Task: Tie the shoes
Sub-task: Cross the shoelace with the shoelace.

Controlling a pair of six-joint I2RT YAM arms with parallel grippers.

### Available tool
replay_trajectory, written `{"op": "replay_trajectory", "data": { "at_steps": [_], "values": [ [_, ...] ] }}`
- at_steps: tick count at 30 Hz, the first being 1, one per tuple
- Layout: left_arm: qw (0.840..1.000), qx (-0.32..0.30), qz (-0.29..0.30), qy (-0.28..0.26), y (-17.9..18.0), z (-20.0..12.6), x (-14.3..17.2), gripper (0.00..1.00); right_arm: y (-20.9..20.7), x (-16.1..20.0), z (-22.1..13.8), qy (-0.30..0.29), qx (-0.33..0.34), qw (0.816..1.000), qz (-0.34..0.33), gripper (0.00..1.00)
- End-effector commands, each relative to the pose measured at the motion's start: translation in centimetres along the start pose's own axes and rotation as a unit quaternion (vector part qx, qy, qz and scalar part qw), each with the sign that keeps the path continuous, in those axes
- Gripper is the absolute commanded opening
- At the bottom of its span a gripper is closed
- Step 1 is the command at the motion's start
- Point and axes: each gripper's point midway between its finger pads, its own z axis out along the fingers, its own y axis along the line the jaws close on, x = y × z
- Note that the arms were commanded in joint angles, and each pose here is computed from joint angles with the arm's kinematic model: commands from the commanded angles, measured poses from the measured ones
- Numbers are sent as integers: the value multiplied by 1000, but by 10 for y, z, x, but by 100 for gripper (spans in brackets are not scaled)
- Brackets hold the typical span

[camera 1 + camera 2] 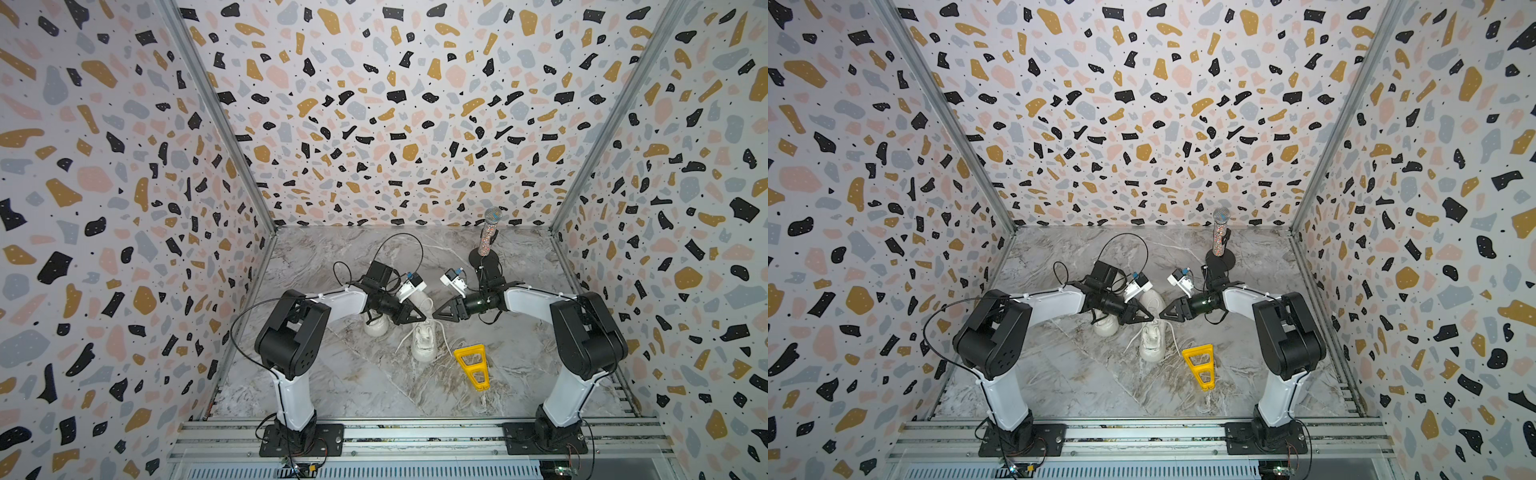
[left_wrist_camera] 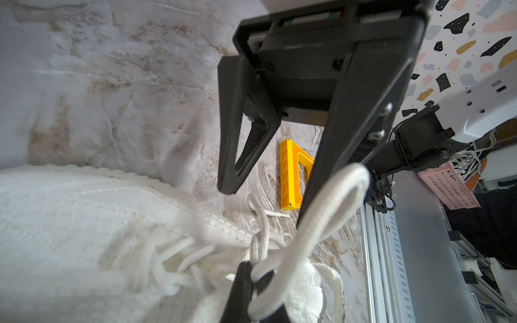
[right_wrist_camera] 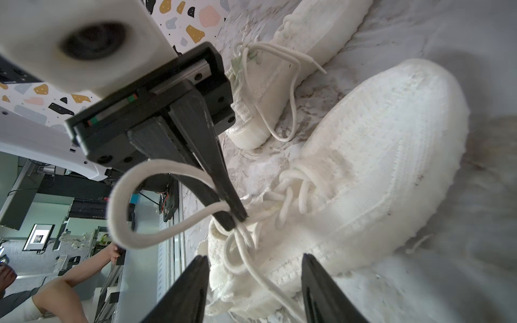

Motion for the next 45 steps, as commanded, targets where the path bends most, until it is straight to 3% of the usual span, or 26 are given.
{"op": "replay_trajectory", "data": {
  "at_steps": [1,6,16,22,38,43,45],
  "values": [
    [998,13,56,-16,-11,-2,-11,0,12,-10,3,-8,-39,999,-7,58],
    [998,2,60,-13,-7,-1,-9,0,18,-3,10,1,-64,998,11,54],
    [999,-12,50,-4,1,1,-3,0,28,-15,9,-13,-81,997,9,27],
    [999,-13,46,-2,1,2,0,0,29,-17,6,-15,-78,997,6,16],
    [999,-7,31,11,0,2,6,8,28,-24,1,-22,-74,997,3,5],
    [999,-6,35,10,-2,0,4,2,18,-16,2,-6,-46,999,20,10],
    [999,-4,42,9,-4,0,4,0,15,-14,2,3,-41,999,26,17]
  ]
}}
